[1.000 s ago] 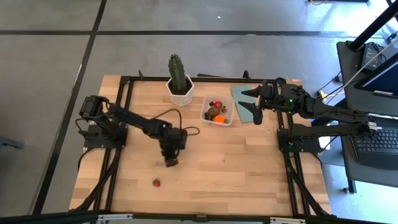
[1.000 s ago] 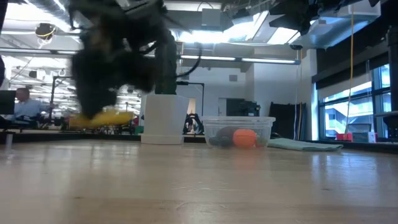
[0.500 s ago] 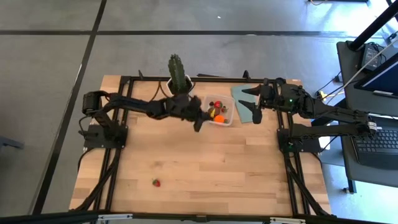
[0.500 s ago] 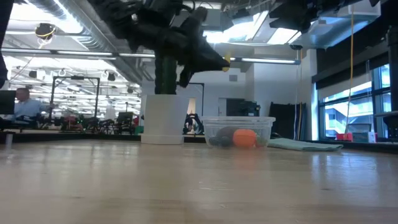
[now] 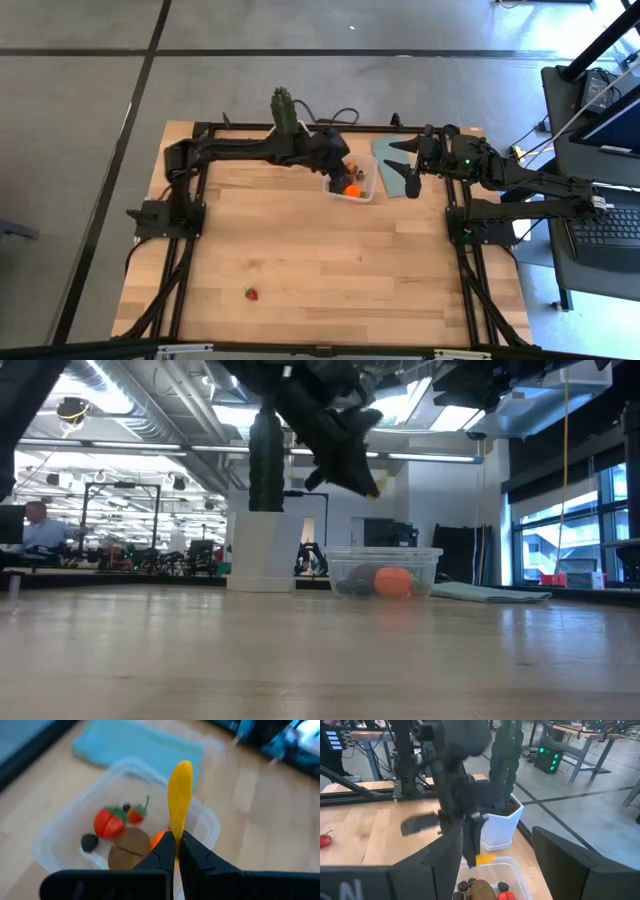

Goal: Pick and placing Produce into tupperware
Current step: Put the corn into the transparent bin

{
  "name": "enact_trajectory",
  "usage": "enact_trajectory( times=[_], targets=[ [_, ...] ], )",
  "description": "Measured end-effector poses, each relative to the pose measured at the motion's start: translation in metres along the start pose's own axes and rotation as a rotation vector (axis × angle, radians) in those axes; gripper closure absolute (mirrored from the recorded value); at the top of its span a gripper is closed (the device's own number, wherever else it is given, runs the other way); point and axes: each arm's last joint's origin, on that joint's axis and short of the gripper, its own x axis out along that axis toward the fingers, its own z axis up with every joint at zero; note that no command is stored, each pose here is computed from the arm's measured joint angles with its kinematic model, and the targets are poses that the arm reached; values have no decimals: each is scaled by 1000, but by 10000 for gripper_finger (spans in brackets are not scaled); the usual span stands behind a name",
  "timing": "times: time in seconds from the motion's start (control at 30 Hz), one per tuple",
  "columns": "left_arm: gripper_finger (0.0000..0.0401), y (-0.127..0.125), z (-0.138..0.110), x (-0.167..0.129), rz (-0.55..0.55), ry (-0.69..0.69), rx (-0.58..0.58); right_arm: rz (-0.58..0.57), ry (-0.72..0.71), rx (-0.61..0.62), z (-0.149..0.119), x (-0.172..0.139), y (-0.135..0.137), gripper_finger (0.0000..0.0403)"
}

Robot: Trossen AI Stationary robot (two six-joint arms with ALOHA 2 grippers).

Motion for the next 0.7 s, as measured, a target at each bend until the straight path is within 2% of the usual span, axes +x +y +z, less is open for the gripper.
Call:
enact_trajectory(
  times=[0.17, 0.4, 0.5, 0.7],
  targets=[
    [398, 3, -7, 33, 27, 109, 4, -5, 0, -3, 0, 0, 0, 164],
    [398, 3, -29, 71, 47, 239, 27, -6, 0, -4, 0, 0, 0, 164],
    [395, 4, -33, 76, 50, 256, 28, -6, 1, -4, 0, 0, 0, 164],
    [356, 3, -29, 72, 45, 233, 28, -5, 23, -6, -2, 0, 0, 164]
  ],
)
